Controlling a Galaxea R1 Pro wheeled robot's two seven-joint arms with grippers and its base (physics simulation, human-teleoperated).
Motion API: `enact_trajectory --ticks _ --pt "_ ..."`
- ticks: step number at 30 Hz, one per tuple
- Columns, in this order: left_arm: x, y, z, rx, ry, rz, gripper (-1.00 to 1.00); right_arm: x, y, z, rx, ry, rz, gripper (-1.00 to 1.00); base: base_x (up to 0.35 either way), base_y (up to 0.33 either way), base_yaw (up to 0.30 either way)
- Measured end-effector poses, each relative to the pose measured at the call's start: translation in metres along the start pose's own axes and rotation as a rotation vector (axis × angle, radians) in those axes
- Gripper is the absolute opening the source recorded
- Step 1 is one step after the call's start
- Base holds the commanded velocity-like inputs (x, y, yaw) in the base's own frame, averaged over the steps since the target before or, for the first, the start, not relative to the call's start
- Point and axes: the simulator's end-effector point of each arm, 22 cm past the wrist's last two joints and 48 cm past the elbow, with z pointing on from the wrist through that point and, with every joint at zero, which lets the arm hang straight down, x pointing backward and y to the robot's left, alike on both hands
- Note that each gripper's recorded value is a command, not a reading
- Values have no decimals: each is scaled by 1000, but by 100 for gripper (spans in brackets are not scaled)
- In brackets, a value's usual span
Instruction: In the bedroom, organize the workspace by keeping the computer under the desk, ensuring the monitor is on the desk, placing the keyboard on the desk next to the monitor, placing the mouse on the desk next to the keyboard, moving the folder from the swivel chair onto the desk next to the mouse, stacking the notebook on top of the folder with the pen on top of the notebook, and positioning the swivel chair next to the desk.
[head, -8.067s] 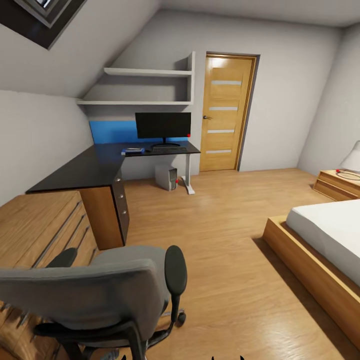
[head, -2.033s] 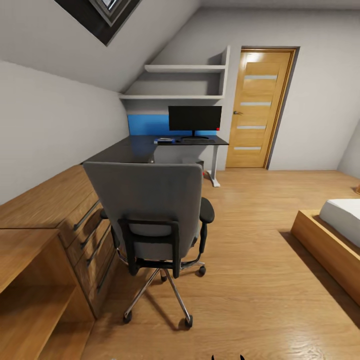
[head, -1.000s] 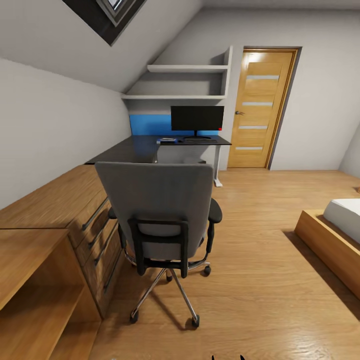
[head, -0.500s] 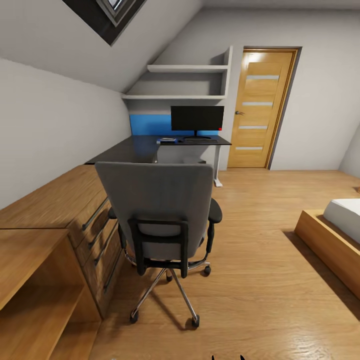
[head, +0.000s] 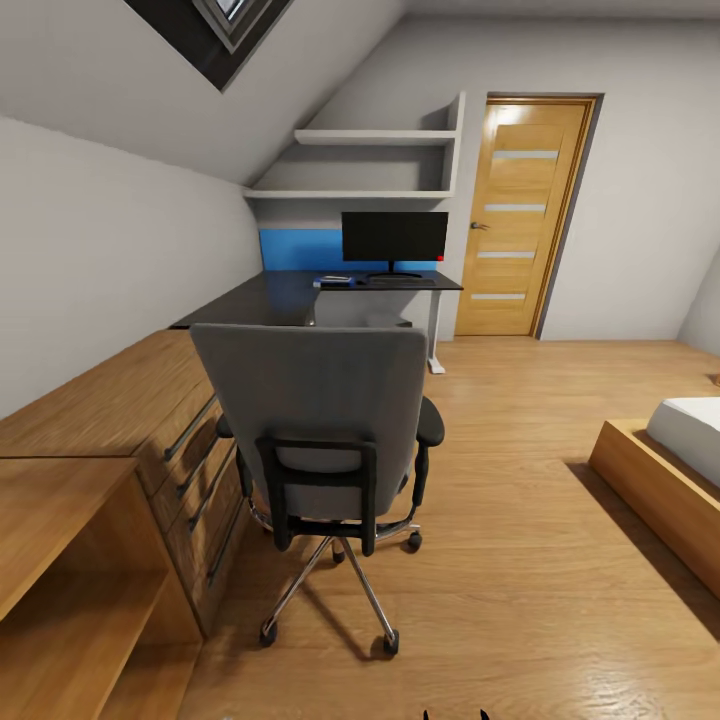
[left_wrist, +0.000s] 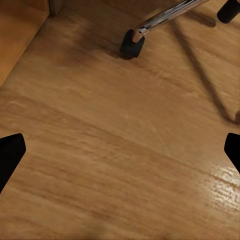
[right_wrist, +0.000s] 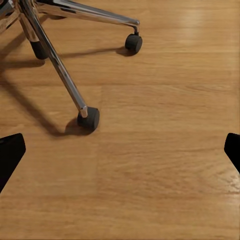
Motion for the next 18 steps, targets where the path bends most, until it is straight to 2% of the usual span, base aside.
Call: enact_trajectory --ticks 10,18 --pt "-4 -11 0 18 -7 18 100 -11 12 6 -16 -10 11 100 0 0 0" --pt "-34 -37 2 62 -72 60 100 -48 36 25 -51 -21 40 100 0 0 0"
